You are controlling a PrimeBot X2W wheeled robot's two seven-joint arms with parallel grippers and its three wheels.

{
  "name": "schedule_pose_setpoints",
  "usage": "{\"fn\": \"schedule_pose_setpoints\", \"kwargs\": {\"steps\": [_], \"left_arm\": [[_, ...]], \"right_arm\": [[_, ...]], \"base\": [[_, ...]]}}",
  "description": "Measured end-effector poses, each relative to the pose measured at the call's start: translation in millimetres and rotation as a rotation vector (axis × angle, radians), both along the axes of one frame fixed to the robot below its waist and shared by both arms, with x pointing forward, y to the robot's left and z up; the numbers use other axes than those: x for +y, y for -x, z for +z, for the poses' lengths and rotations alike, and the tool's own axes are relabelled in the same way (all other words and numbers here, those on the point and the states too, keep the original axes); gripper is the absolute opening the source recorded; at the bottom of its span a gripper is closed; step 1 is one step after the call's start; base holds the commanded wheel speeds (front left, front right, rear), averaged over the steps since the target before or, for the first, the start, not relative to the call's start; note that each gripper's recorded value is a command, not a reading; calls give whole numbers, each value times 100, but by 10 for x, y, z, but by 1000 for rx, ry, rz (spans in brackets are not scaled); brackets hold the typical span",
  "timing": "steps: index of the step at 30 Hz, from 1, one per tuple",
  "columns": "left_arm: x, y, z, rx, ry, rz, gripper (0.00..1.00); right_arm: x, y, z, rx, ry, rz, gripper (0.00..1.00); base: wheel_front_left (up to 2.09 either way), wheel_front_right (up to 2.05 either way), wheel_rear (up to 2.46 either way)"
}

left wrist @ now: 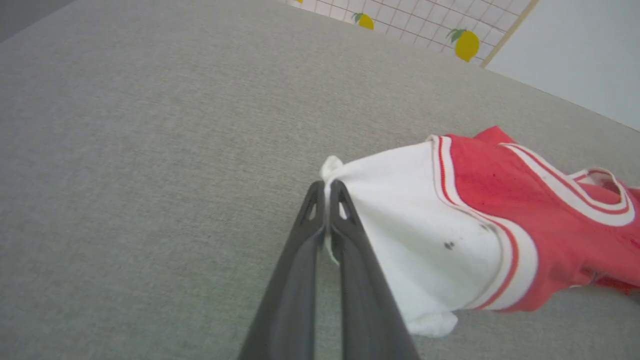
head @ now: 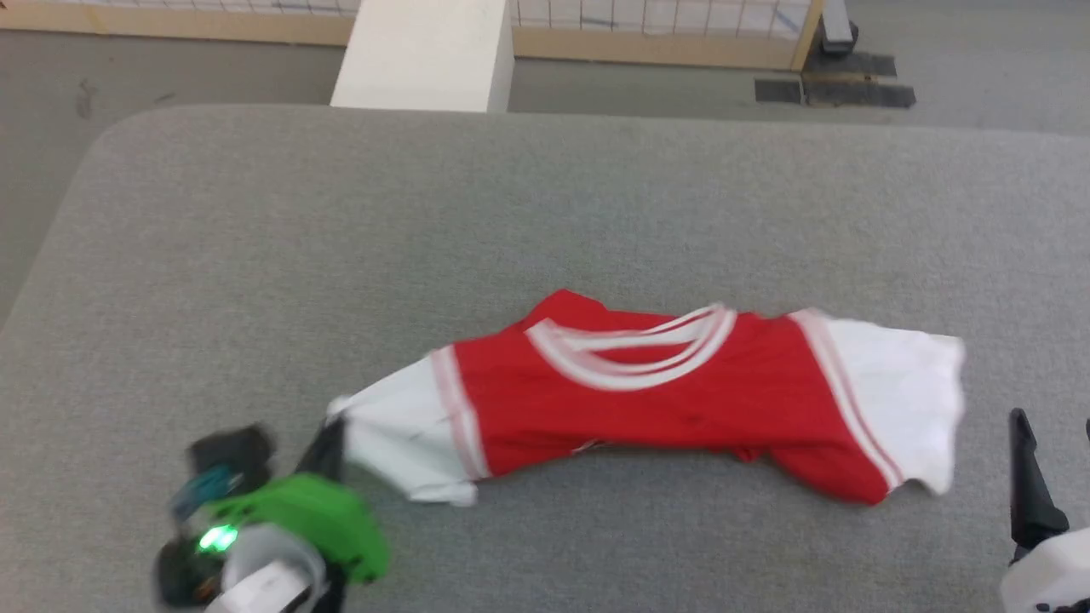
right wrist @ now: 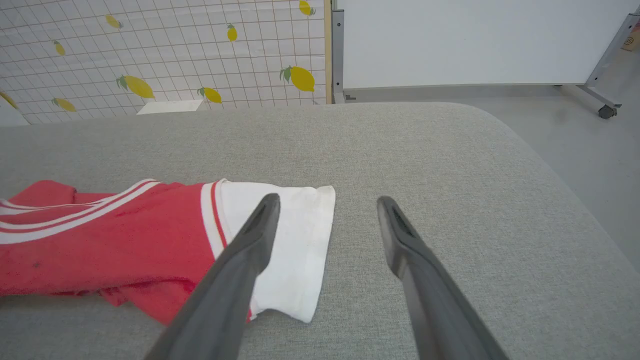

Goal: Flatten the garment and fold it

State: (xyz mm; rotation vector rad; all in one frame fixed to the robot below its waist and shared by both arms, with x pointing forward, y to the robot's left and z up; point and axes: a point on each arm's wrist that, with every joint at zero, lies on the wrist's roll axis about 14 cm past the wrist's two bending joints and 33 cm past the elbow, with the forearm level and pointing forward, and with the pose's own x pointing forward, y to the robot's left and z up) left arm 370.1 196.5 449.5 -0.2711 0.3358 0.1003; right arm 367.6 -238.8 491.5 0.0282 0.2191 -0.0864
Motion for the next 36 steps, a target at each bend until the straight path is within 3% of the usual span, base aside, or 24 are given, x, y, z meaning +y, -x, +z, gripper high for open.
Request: {"fn": "schedule_pose_setpoints", "kwargs": {"steps": [4, 7, 15, 19, 24, 30, 31, 32, 33, 36], "left_arm": [[328, 358, -8, 37, -13, 100, 0], [363, 476, 11, 47, -15, 108, 0], [110, 318, 64, 26, 34, 65, 0], [40, 176, 69, 17, 38, 48, 0], [2, 61, 25, 20, 33, 39, 0], [-28, -1, -69, 44, 30, 32, 0], [-27, -3, -78, 47, 31, 34, 0], [-17, -2, -82, 48, 29, 37, 0], [-5, 4, -87, 50, 28, 41, 0], [13, 24, -103, 57, 26, 46, 0]], "right_arm": [[-24, 33, -28, 17, 5, -4, 100], [1, 12, -69, 40, 22, 7, 100], [237, -428, -151, 157, 28, 98, 100], [295, -636, -367, 310, 40, 168, 100], [316, -807, -611, 441, 134, 249, 100], [487, -854, -1020, 591, 152, 330, 100], [525, -821, -1111, 630, 145, 346, 86], [558, -802, -1171, 656, 129, 354, 36], [561, -817, -1192, 668, 118, 351, 0], [582, -878, -1193, 673, 111, 350, 0]], "base": [[0, 0, 0], [0, 0, 0], [0, 0, 0], [0, 0, 0], [0, 0, 0], [0, 0, 0], [0, 0, 0], [0, 0, 0], [0, 0, 0], [0, 0, 0]]}}
